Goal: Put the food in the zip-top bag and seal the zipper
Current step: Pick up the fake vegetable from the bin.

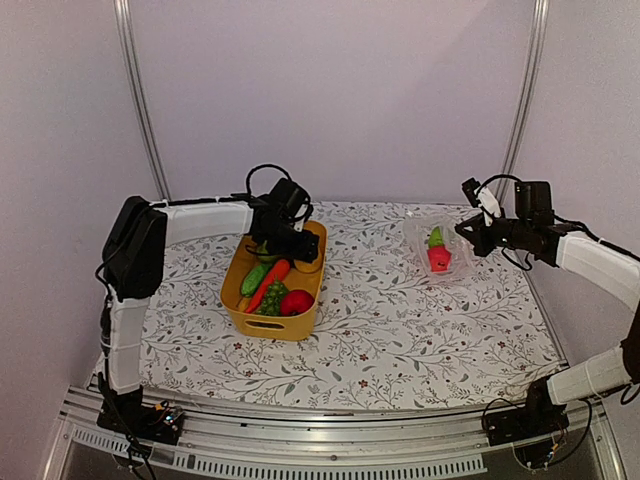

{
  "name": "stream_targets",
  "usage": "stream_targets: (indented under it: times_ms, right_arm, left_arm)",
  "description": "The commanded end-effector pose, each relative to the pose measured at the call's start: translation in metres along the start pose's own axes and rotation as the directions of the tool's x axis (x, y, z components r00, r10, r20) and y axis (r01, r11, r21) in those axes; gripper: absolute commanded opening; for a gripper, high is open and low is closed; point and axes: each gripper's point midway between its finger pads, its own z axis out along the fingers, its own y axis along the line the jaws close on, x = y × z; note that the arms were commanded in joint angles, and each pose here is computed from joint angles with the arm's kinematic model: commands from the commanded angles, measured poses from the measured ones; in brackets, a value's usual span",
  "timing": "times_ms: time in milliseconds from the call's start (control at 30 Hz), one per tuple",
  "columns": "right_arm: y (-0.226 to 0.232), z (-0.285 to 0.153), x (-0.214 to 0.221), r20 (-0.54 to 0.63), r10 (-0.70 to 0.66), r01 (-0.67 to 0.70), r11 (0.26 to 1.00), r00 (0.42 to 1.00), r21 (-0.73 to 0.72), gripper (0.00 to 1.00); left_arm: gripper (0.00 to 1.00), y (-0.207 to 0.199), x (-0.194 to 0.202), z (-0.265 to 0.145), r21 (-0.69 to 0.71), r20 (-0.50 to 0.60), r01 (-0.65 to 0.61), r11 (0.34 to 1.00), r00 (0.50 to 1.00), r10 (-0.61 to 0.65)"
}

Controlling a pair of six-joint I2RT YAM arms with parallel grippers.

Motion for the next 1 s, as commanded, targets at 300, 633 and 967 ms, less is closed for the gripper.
stream_targets:
  times_ms: [300, 633, 967]
  right_arm:
    - [-0.005, 0.004, 0.010, -0.030, 0.002, -0.002, 1.000, 1.000, 0.012, 0.00]
    - [-0.006, 0.001, 0.007, -0.020, 0.000, 0.000, 1.000, 1.000, 0.016, 0.00]
    - [-0.005, 0.000, 0.005, -0.015, -0.004, 0.004, 1.000, 1.000, 0.013, 0.00]
  left_arm:
    - [0.75, 0.009, -0.014, 0.025, 0.007, 0.004, 0.037, 0.999, 0.999, -0.037]
    - [0.60, 0.012, -0.009, 0.028, -0.009, -0.017, 0.041, 0.999, 0.999, -0.041]
    - [0.45, 0.007, -0.007, -0.005, 0.019, -0.002, 0.061, 0.998, 0.998, -0.061]
